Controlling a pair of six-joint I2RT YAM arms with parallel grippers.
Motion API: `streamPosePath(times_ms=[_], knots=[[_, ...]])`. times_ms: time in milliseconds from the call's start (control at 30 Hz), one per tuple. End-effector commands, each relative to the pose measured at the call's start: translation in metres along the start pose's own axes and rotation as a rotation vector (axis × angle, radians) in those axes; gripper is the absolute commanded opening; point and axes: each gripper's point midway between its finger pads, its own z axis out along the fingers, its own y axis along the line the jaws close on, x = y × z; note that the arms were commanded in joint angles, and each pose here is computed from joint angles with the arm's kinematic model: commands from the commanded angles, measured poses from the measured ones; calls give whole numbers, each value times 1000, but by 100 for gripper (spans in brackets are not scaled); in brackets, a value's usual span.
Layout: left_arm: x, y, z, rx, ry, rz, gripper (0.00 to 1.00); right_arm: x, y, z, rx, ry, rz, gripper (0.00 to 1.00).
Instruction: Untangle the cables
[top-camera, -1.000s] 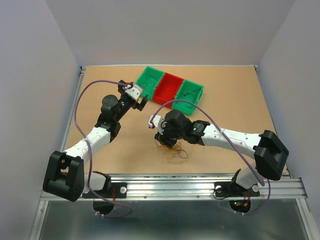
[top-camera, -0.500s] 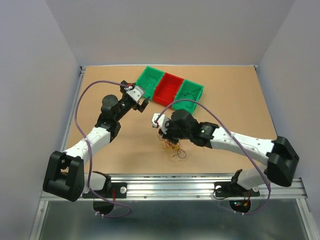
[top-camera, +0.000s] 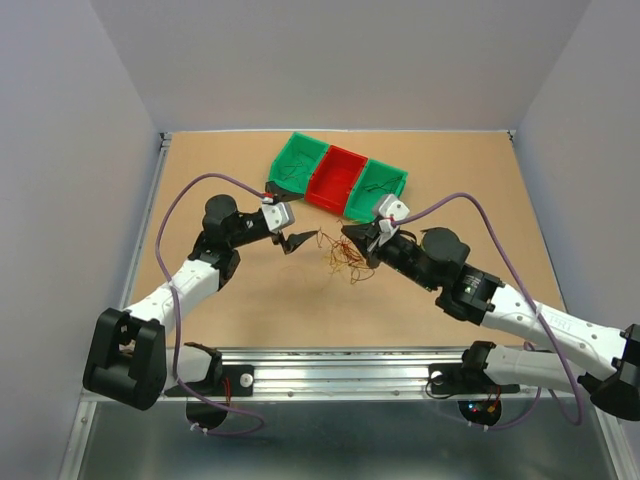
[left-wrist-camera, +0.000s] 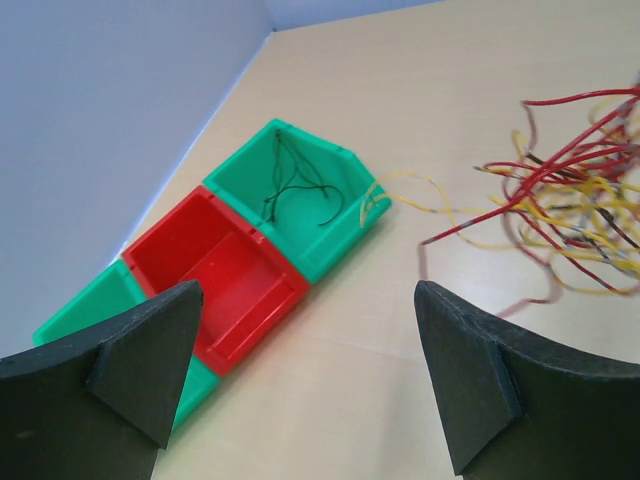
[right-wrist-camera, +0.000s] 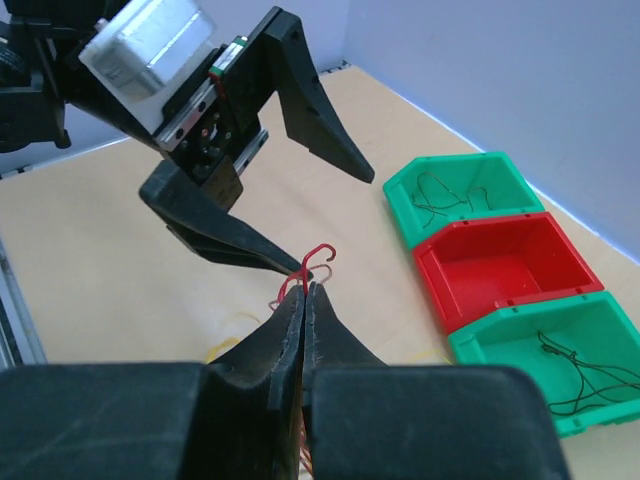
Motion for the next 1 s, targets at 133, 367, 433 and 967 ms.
streamPosePath(times_ms=[133,367,433,967], knots=[[-48,-6,-9,45,-119,50,98,-20,-8,10,72,-103,64,1],[-60,-24,-15,134,-165,61,98,-18,-24,20,171,-95,78,0],[-61,-29,-17,162,-168,68,98,-19,-30,20,209,-108,89,1],[-36,-47,-8,189,-110,207,97,-25,-36,17,244,-142,112,0]])
